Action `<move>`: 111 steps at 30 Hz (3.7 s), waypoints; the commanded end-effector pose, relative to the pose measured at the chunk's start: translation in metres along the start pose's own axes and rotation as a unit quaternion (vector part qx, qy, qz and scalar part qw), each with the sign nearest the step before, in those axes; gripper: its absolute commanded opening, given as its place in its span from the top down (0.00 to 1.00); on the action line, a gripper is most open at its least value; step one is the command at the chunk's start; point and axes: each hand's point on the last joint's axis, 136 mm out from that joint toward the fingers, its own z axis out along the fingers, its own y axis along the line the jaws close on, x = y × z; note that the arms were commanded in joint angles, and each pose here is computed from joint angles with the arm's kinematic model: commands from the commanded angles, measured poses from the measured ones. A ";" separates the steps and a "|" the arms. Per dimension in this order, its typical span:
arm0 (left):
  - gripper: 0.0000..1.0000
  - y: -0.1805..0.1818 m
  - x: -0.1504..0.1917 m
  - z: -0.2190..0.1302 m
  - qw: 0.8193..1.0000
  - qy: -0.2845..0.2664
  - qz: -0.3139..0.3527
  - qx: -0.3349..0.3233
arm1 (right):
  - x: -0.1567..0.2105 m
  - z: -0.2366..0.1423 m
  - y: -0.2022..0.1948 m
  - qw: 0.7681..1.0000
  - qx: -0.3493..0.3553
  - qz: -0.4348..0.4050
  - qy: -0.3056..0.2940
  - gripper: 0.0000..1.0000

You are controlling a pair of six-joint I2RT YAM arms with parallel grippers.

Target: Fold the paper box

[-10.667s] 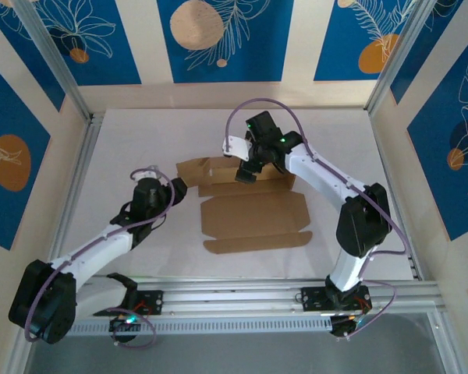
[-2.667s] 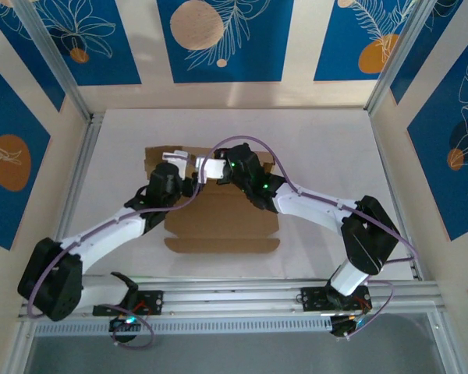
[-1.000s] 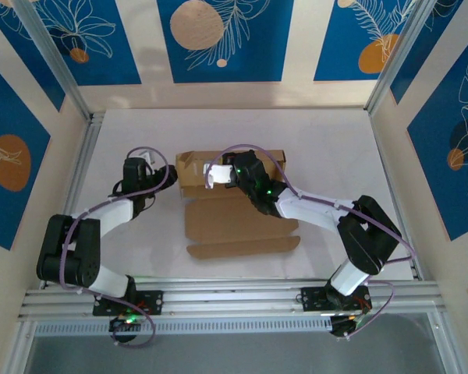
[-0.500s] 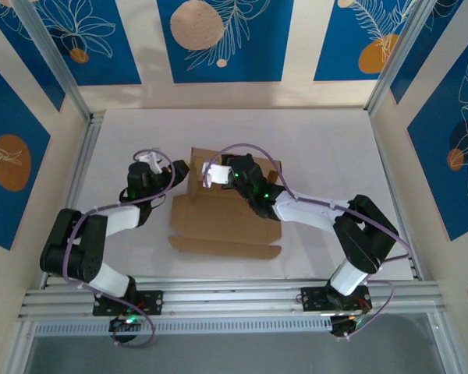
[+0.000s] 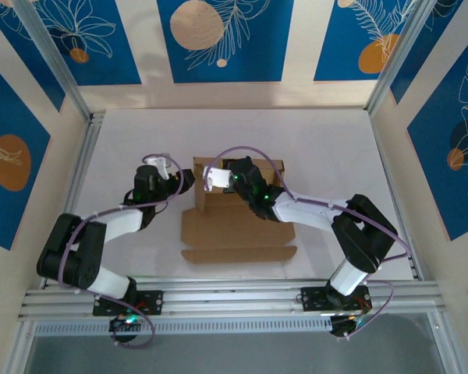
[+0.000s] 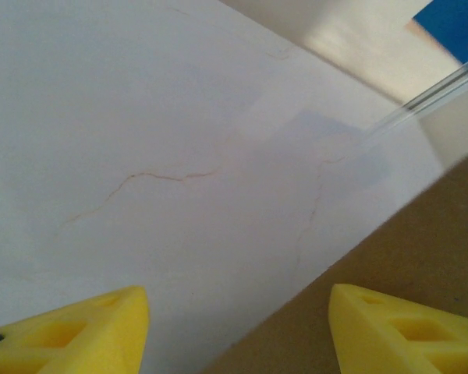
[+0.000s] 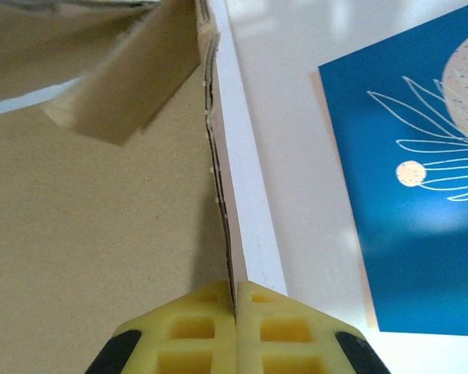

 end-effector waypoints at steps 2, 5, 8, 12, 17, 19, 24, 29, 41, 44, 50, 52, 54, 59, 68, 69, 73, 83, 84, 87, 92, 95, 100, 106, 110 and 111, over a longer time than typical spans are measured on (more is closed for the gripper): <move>0.37 -0.032 0.001 -0.013 0.987 0.017 0.159 -0.013 | -0.019 0.002 0.007 0.999 -0.026 0.017 -0.038 1.00; 0.37 -0.029 0.006 -0.017 0.981 0.026 0.187 -0.033 | -0.017 0.006 0.003 0.999 -0.016 0.017 -0.030 1.00; 0.37 -0.029 0.006 -0.020 0.978 0.022 0.205 -0.038 | -0.017 0.006 -0.001 0.999 -0.004 0.013 -0.031 1.00; 0.35 -0.030 0.003 -0.019 0.976 0.019 0.215 -0.037 | -0.019 0.005 -0.008 0.999 0.006 0.010 -0.036 1.00; 0.32 -0.046 0.004 -0.009 0.971 0.029 0.239 0.005 | -0.024 0.002 -0.013 0.999 0.001 0.012 -0.047 1.00; 0.31 -0.052 0.004 -0.010 0.968 0.028 0.250 0.020 | -0.023 0.003 -0.014 0.999 0.002 0.008 -0.045 1.00; 0.27 -0.059 0.005 -0.014 0.957 0.025 0.285 0.042 | -0.021 0.002 -0.021 0.999 0.008 0.011 -0.045 1.00; 0.27 -0.063 0.014 -0.010 0.950 0.044 0.302 0.069 | -0.021 0.002 -0.026 0.999 0.012 0.011 -0.047 1.00; 0.26 -0.063 0.017 -0.001 0.945 0.079 0.291 0.126 | -0.020 -0.001 -0.033 0.998 0.015 0.013 -0.051 1.00; 0.25 -0.052 0.013 0.008 0.947 0.078 0.296 0.102 | -0.023 -0.003 -0.030 0.998 0.010 0.015 -0.056 1.00; 0.26 -0.032 -0.004 0.024 0.943 0.054 0.326 0.043 | -0.029 -0.014 -0.016 0.997 -0.020 0.025 -0.067 1.00; 0.26 -0.031 -0.009 0.027 0.942 0.040 0.331 0.036 | -0.030 -0.017 -0.009 0.997 -0.037 0.028 -0.067 1.00; 0.26 -0.029 -0.013 0.029 0.943 0.029 0.331 0.030 | -0.027 -0.016 -0.005 0.997 -0.039 0.030 -0.059 1.00; 0.27 -0.028 -0.013 0.029 0.950 0.001 0.310 0.032 | -0.013 -0.005 0.007 0.999 -0.034 0.031 -0.030 1.00; 0.25 -0.041 0.008 0.017 0.945 -0.030 0.310 0.101 | 0.000 0.006 -0.016 0.999 0.006 0.025 -0.020 1.00; 0.25 -0.043 0.009 0.017 0.943 -0.025 0.314 0.105 | 0.002 0.005 -0.019 0.999 0.006 0.025 -0.021 1.00; 0.23 -0.050 0.010 0.014 0.936 -0.008 0.330 0.124 | 0.004 -0.002 -0.034 0.999 0.012 0.028 -0.029 1.00; 0.25 -0.050 -0.001 0.014 0.932 0.014 0.329 0.153 | 0.002 -0.017 -0.029 0.998 -0.019 0.030 -0.055 1.00; 0.25 -0.051 -0.002 0.015 0.930 0.015 0.331 0.157 | 0.002 -0.017 -0.028 0.998 -0.020 0.030 -0.054 1.00; 0.27 -0.059 -0.001 0.016 0.929 0.027 0.323 0.181 | 0.005 -0.013 -0.023 0.998 -0.026 0.027 -0.048 1.00; 0.28 -0.069 -0.003 0.004 0.932 0.004 0.302 0.198 | 0.013 0.006 -0.018 1.000 -0.002 -0.004 -0.022 1.00; 0.27 -0.075 -0.003 -0.005 0.928 0.012 0.311 0.205 | 0.015 0.011 -0.024 1.000 0.019 -0.011 -0.018 1.00; 0.26 -0.088 -0.015 -0.026 0.923 0.001 0.327 0.204 | 0.016 0.012 -0.028 1.000 0.021 -0.011 -0.020 1.00; 0.23 -0.092 -0.033 -0.051 0.924 -0.027 0.342 0.170 | 0.016 0.011 -0.027 0.999 0.024 -0.019 -0.024 1.00; 0.22 -0.093 -0.036 -0.061 0.924 -0.034 0.347 0.157 | 0.015 0.013 -0.031 0.998 0.038 -0.033 -0.024 1.00; 0.22 -0.091 -0.036 -0.061 0.925 -0.032 0.347 0.153 | 0.013 0.014 -0.033 0.998 0.042 -0.034 -0.025 1.00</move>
